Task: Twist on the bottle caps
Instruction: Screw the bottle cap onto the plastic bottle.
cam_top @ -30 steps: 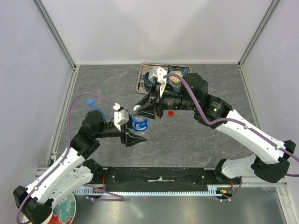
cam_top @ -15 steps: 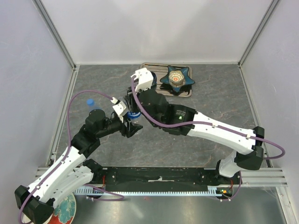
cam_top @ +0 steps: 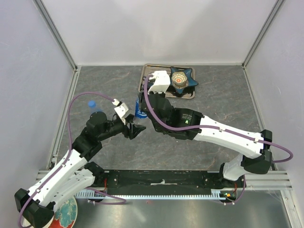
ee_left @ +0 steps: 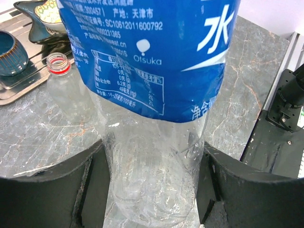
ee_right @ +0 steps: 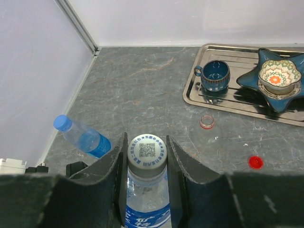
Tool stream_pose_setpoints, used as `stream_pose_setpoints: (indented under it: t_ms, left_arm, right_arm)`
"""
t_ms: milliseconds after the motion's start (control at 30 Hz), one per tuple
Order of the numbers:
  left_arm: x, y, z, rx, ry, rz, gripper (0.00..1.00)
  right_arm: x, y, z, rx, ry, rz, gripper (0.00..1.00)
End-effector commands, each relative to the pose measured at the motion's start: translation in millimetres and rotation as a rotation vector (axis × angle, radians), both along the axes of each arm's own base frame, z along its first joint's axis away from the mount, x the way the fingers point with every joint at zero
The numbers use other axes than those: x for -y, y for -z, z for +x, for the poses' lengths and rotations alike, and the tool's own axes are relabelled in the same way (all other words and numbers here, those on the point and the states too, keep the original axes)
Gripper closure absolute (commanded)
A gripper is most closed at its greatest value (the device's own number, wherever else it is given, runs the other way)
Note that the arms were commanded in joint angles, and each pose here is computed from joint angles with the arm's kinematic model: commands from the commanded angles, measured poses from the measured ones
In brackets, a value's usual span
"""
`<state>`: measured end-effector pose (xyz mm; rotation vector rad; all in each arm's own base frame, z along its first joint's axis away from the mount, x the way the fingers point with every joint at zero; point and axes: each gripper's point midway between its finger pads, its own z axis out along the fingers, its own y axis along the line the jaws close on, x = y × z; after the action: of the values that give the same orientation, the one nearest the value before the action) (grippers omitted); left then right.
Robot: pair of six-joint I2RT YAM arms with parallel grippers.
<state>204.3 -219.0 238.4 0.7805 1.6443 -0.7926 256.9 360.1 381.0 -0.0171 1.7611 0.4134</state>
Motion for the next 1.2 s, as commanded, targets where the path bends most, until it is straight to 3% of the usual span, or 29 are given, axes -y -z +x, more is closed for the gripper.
stream_pose_setpoints:
  t_ms: [0,67,100,267,333,400,567,767,933,1167]
  left_arm:
    - [-5,-80,12,0.282,-0.045,-0.138,0.98]
    - [-2,-77,8,0.275,-0.014,-0.138,0.98]
    - [-1,-72,6,0.266,0.002,-0.131,0.98]
    - [10,-52,-12,0.197,0.115,-0.132,0.98]
    - [12,-49,-16,0.177,0.135,-0.140,0.98]
    - [16,-49,-26,0.164,0.191,-0.151,0.98]
    - [27,-54,-59,0.158,0.392,-0.177,0.98]
    - [28,-66,-117,0.156,0.734,-0.193,0.98]
    - [23,-75,-141,0.137,0.871,-0.201,0.98]
    - [21,-81,-151,0.115,0.922,-0.204,0.98]
  right_arm:
    - [38,28,4,-0.035,0.059,-0.258,0.58]
    - [36,13,2,-0.029,0.038,-0.218,0.47]
    - [35,6,-1,-0.028,0.013,-0.191,0.35]
    - [27,-51,-20,0.026,-0.161,-0.042,0.20]
    - [31,-80,-33,0.065,-0.255,-0.005,0.07]
    - [35,-98,-46,0.098,-0.339,0.012,0.02]
    - [16,-109,-109,0.188,-0.812,-0.026,0.02]
    - [27,-114,-146,0.271,-1.079,-0.007,0.02]
    - [27,-119,-172,0.358,-1.289,0.062,0.02]
    - [19,-119,-191,0.385,-1.452,0.106,0.23]
